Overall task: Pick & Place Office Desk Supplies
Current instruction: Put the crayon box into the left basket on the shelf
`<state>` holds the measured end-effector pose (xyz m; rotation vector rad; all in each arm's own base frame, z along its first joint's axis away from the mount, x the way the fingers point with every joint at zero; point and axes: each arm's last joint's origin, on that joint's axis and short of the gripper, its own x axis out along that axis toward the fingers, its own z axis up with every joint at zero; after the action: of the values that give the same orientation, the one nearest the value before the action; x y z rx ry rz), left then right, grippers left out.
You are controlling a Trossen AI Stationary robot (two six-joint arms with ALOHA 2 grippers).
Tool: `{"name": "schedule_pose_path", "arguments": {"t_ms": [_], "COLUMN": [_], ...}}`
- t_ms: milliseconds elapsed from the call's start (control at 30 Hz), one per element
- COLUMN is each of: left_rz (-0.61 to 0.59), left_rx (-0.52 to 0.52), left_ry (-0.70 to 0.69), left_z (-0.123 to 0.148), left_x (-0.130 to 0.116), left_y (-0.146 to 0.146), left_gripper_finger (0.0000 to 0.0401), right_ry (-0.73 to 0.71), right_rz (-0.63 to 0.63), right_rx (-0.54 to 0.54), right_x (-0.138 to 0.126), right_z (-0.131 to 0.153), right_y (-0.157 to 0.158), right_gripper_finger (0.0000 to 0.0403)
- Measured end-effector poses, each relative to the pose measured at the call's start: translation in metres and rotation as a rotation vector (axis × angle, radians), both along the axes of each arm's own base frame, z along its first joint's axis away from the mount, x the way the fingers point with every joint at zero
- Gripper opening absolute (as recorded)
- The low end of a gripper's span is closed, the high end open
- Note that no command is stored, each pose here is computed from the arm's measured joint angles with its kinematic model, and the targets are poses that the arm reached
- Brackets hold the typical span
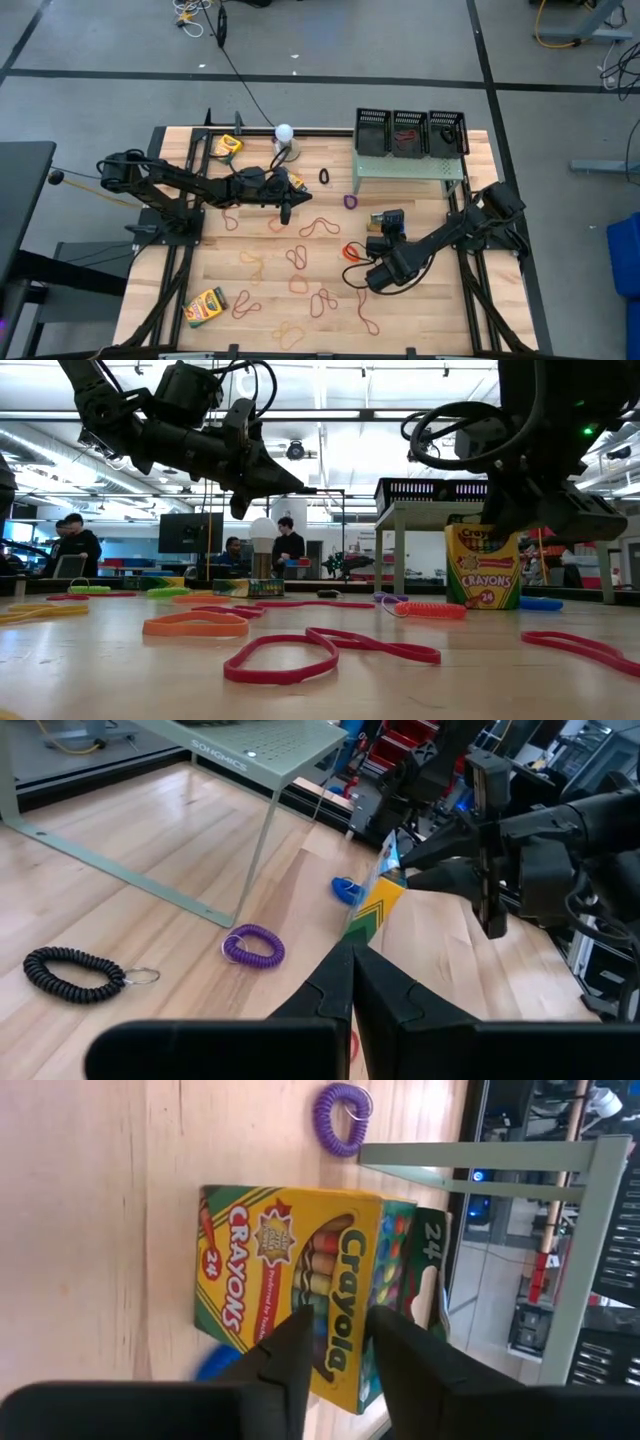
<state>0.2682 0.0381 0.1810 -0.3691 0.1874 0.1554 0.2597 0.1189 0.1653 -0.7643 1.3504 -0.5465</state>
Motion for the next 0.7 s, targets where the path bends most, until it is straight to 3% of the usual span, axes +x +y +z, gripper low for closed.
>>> {"name": "schedule_pose_path", "arguments": {"t_ms": [267,500,700], "left_rz": [0.000,-0.001,0.000], "left_rx": [0.001,0.005,0.006], "left_ry": [0.000,0.000,0.000], "left_z": [0.000,0.000,0.000], "left_x": [0.000,0.000,0.000], "left_y": [0.000,0.000,0.000], "left_gripper_finger": [0.0009,0.0009,0.0009], "right_ry": [-0.053,-0.120,-0.248], "right_rz": [-0.004,0.012,-0.049], "right_rx": [0.049,0.107,0.241], "right_x": [-0.005,-0.013,-0.025], "right_z": [0.018,0.039,0.068], "right_y": [-0.002,-0.002,-0.007], "right_gripper_finger": [0.0153,0.0165,0.0165]}}
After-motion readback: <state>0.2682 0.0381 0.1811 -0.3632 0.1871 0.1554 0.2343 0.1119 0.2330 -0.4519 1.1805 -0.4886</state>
